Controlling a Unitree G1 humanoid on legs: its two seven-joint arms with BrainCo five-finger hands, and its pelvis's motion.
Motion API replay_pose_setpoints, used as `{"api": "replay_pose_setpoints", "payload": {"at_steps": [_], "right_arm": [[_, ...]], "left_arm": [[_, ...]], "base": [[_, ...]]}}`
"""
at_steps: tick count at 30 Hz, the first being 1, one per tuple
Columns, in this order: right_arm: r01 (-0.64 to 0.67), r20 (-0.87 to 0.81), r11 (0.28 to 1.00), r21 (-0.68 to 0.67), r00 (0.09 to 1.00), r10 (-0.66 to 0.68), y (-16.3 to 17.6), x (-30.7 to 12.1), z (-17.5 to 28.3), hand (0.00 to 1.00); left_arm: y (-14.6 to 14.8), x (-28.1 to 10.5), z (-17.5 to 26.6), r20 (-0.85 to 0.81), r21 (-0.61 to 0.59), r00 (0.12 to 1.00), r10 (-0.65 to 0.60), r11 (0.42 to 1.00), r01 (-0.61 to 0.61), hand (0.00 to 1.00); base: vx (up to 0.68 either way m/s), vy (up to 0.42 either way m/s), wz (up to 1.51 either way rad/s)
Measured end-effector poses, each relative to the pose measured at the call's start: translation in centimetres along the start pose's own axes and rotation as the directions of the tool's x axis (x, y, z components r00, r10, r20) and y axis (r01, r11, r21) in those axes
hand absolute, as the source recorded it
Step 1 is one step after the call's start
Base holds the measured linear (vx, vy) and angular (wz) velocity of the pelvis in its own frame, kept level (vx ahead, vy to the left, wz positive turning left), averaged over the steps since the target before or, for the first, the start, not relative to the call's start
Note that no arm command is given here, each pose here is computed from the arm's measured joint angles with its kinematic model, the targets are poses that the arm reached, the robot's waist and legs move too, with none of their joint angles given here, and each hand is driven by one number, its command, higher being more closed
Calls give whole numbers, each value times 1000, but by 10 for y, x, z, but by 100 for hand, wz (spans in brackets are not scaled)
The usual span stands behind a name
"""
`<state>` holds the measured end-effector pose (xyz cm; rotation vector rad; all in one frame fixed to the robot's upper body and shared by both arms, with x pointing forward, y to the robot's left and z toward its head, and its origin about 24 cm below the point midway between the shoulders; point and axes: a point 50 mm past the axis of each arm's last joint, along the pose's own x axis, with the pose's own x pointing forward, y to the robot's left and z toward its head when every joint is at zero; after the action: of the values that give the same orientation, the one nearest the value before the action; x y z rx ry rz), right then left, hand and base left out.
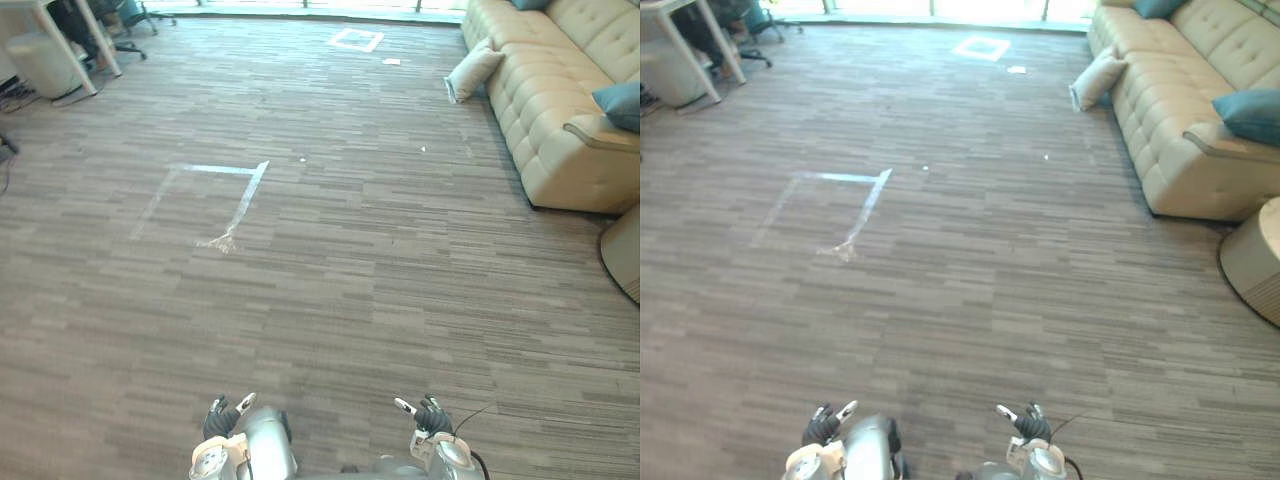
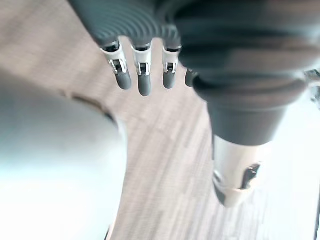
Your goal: Pick up cushions and gather them together orderly.
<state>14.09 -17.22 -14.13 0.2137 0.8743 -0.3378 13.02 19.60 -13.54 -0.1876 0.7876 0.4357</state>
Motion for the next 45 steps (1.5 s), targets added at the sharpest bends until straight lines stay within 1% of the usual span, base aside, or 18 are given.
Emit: {"api": "replay_pose_setpoints", "payload": {"at_steps": [3, 4, 6, 7, 9, 13, 15, 18, 21, 23, 25, 27, 30, 31, 36, 40, 42, 45], "right_arm": [[1, -41, 1000, -5, 999, -2, 2, -2, -11, 0], [-17, -52, 1000, -1, 998, 17, 9, -4, -15, 0], [1, -68, 1000, 18, 998, 1, 5, -6, -21, 0], [13, -66, 1000, 25, 998, -11, 2, -6, -22, 0], [24, -47, 999, 24, 999, -23, -3, -5, -18, 0], [37, 14, 999, 16, 999, -37, -13, -5, -7, 0], [69, 7, 998, 7, 998, -69, -26, -4, -6, 0], [106, 11, 994, 33, 994, -106, -37, -4, -4, 0], [132, 19, 991, 26, 991, -133, -48, -4, -1, 0], [145, 38, 988, 52, 988, -147, -52, -3, 5, 0], [147, 52, 988, 52, 987, -150, -53, -2, 10, 0], [123, 36, 991, 48, 992, -125, -44, -2, 7, 0], [92, -6, 995, 34, 996, -92, -32, -3, -5, 0], [79, -7, 997, 24, 997, -79, -27, -3, -6, 0], [70, -41, 998, -8, 997, -70, -24, -3, -12, 0], [54, -94, 998, 44, 994, -50, -8, -6, -26, 0], [64, -95, 997, 50, 994, -59, -11, -6, -26, 0], [84, -63, 996, 11, 995, -83, -24, -7, -22, 0]], "left_arm": [[1, -1, -1, 3, -16, 1000, 8, 1000, -8, 0], [8, 1, 4, 13, 3, 1000, 18, 1000, -18, 0], [12, 2, 3, 4, 20, 1000, 28, 999, -28, 0], [15, 4, 5, 1, 50, 1000, 24, 998, -24, 0], [18, 5, -1, -42, 85, 999, 28, 996, -24, 0], [7, 4, -9, -77, 133, 997, -16, 991, 26, 0], [-2, 6, -11, -101, 180, 994, -48, 981, 66, 0], [-4, 4, -16, -124, 214, 990, -65, 973, 91, 0], [-10, -1, -26, -151, 189, 986, -74, 977, 102, 0], [-16, -4, -32, -162, 158, 983, -80, 982, 106, 0], [-13, -4, -32, -159, 112, 986, -55, 991, 73, 0], [-8, -2, -21, -112, 65, 993, -28, 997, 36, 0], [4, 0, -10, -56, 57, 998, 0, 998, 4, 0], [7, -1, -8, -44, 36, 999, 11, 999, -10, 0], [4, -1, -3, -5, -13, 1000, 14, 1000, -14, 0], [19, 3, 3, -1, 42, 999, 36, 998, -36, 0], [19, 7, 3, -25, 75, 999, 34, 997, -32, 0], [17, 5, -9, -82, 99, 996, 36, 995, -27, 0]], "base": [[729, 350, -94], [774, 344, -62], [819, 387, -32], [701, 345, -5], [757, 278, -1], [576, 126, 11], [677, 20, 59], [733, -110, 62], [886, -189, 28], [791, -241, -4], [807, -185, -21], [756, -108, -30], [653, -89, -27], [618, -38, -30], [747, 168, -49], [834, 326, -15], [644, 232, 22], [704, 166, -5]]}}
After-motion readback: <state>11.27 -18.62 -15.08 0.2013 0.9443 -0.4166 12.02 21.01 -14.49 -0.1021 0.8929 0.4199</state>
